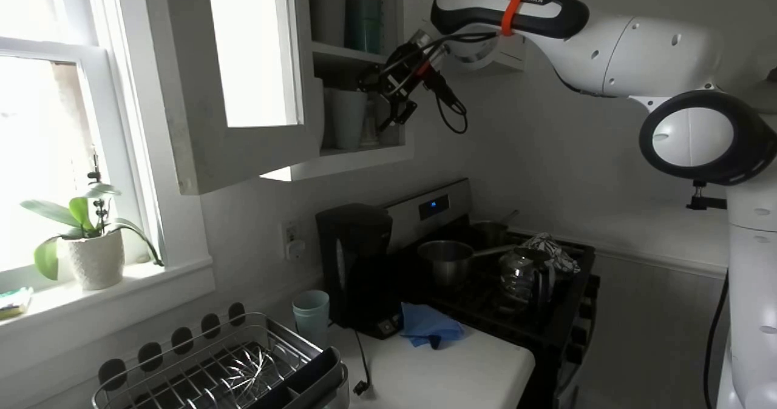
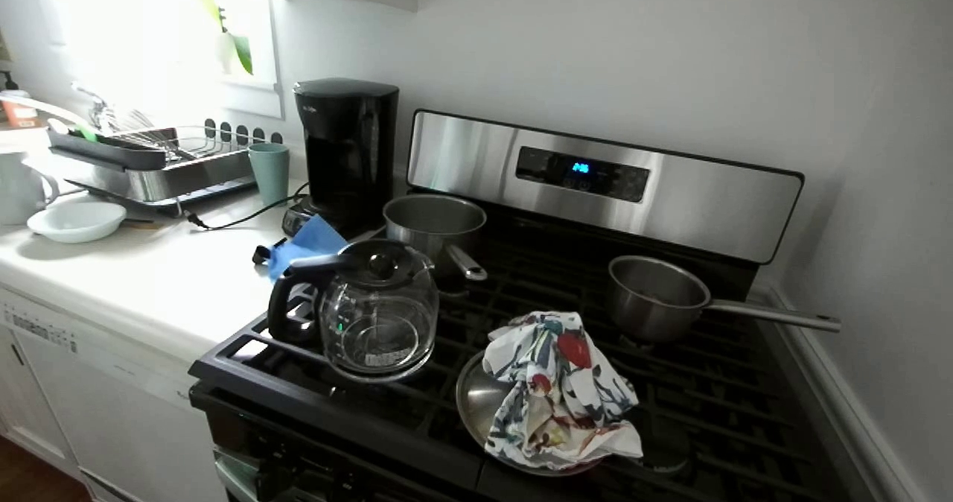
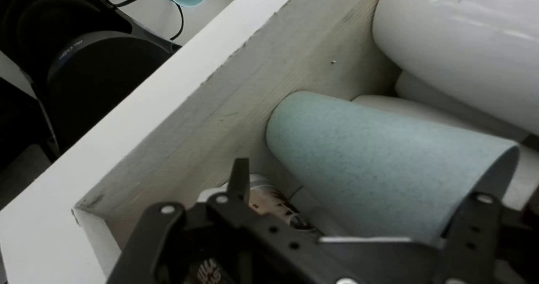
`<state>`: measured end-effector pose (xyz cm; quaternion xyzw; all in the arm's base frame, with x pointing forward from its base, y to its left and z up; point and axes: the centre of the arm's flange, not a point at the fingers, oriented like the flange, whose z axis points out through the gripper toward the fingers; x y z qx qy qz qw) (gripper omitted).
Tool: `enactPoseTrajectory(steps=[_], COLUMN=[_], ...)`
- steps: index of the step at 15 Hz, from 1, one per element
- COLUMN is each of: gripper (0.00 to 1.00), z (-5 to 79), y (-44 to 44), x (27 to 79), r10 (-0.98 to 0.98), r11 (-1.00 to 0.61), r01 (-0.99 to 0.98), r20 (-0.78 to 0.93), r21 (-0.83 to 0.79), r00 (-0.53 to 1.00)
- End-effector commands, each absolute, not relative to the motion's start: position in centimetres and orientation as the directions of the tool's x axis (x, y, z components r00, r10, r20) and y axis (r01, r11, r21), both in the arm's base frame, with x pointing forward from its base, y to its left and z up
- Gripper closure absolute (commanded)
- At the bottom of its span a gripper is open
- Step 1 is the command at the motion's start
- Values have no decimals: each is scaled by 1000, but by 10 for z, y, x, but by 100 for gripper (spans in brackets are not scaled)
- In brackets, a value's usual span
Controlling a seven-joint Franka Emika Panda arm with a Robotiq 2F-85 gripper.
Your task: Remove the light blue cup from the bottom wall cabinet shelf and place it on the countertop near the front left stove plate
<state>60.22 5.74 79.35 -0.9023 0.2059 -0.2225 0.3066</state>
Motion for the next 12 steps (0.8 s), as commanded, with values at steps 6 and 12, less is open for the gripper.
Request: enactPoseTrajectory(steps=[6,12], gripper=[60,96], z=[806,808], y=[58,54], x=[602,596], r10=[-503,-495], r11=[-753,-760], r01=[-256,-250], r20=[279,286], r21=[-606,-600], r00=[818,820])
